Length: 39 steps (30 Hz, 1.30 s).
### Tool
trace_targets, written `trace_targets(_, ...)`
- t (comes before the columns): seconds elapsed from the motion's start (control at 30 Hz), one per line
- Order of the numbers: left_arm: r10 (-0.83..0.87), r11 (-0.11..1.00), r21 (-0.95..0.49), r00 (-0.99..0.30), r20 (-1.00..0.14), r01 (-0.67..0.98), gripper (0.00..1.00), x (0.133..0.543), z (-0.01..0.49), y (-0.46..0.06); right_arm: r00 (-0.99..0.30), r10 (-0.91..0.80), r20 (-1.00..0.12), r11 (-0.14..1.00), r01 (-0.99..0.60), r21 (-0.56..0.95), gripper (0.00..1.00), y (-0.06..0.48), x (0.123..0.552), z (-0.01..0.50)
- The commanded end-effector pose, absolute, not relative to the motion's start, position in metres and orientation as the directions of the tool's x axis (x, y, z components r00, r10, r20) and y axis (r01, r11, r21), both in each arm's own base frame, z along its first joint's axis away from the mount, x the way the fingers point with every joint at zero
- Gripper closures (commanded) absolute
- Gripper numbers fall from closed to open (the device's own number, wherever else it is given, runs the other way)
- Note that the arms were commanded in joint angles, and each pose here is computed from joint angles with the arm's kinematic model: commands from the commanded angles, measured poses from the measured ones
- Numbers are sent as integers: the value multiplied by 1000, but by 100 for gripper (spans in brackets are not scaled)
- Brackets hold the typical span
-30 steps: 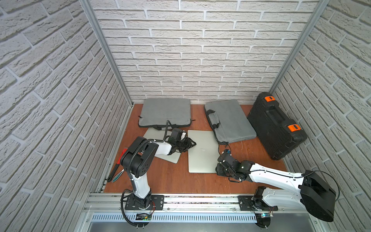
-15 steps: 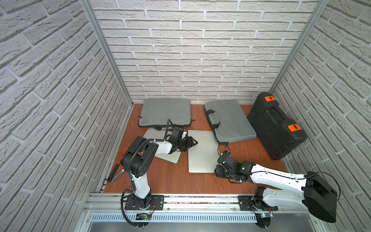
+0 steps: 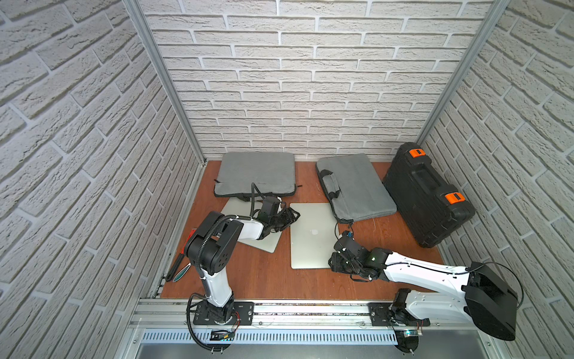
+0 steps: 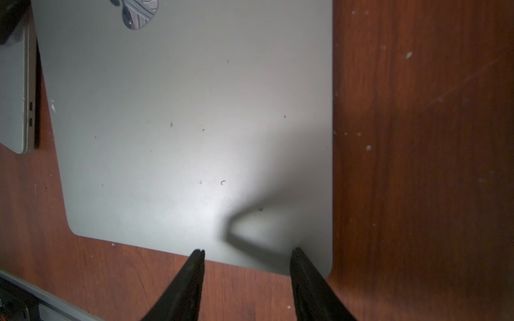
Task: Open the zippered laptop bag and take out the laptop
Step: Place the laptop at the center of the board.
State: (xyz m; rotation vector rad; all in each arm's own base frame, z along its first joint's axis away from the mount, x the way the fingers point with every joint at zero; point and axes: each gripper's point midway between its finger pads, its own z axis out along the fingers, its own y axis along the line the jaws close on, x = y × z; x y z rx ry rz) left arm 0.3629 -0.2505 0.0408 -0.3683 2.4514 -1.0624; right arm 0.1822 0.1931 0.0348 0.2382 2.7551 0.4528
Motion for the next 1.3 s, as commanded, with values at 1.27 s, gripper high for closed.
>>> trace_targets(1.27, -382, 867, -459, -853, -357, -196, 38, 376, -25, -208, -842, 189, -505, 981, 138, 136, 40, 144, 261, 95)
